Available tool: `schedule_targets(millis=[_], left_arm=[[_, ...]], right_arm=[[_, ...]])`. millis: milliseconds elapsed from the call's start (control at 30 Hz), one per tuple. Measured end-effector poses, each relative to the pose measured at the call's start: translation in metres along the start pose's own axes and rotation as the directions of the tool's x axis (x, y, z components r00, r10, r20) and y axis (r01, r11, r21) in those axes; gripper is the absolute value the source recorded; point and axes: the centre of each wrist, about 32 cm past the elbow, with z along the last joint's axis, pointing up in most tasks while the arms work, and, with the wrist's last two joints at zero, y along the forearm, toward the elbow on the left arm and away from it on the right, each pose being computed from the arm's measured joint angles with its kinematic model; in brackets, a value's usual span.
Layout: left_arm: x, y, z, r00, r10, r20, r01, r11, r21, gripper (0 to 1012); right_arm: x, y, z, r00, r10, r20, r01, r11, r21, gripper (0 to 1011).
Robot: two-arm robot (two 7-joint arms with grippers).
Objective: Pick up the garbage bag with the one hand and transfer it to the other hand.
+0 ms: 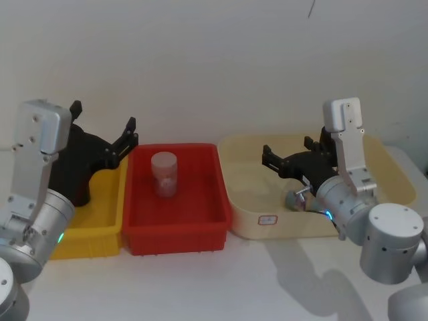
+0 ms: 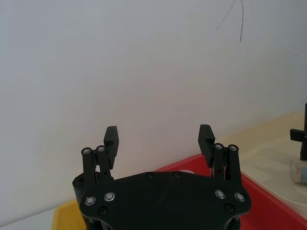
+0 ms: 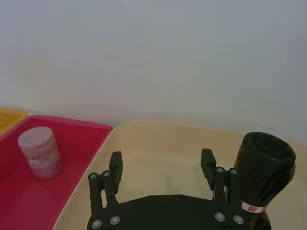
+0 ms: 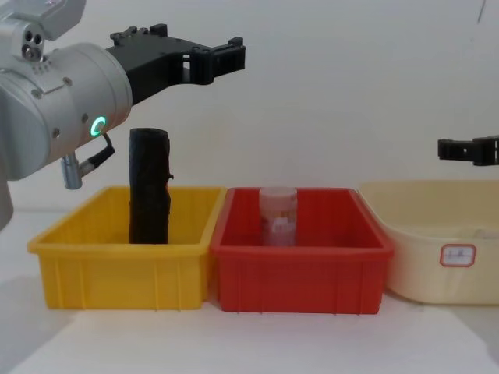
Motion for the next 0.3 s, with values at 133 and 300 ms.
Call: schedule_targets(millis=[133,300], left_arm=[[0.0000,0.0000,0.0000,1.0000,0.000,0.000,0.000,1.0000,0.000,1001],[0.0000,0.0000,0.0000,1.0000,0.000,0.000,0.000,1.0000,0.000,1001]], right_arm=[[0.0005,-0.0016,0.0008,1.000,0.001,-0.006,-0.001,1.000,0.004,1000],[0.0008,-0.0033,0.0018,1.000,0.003,-0.012,-0.003,1.000,0.008,1000]])
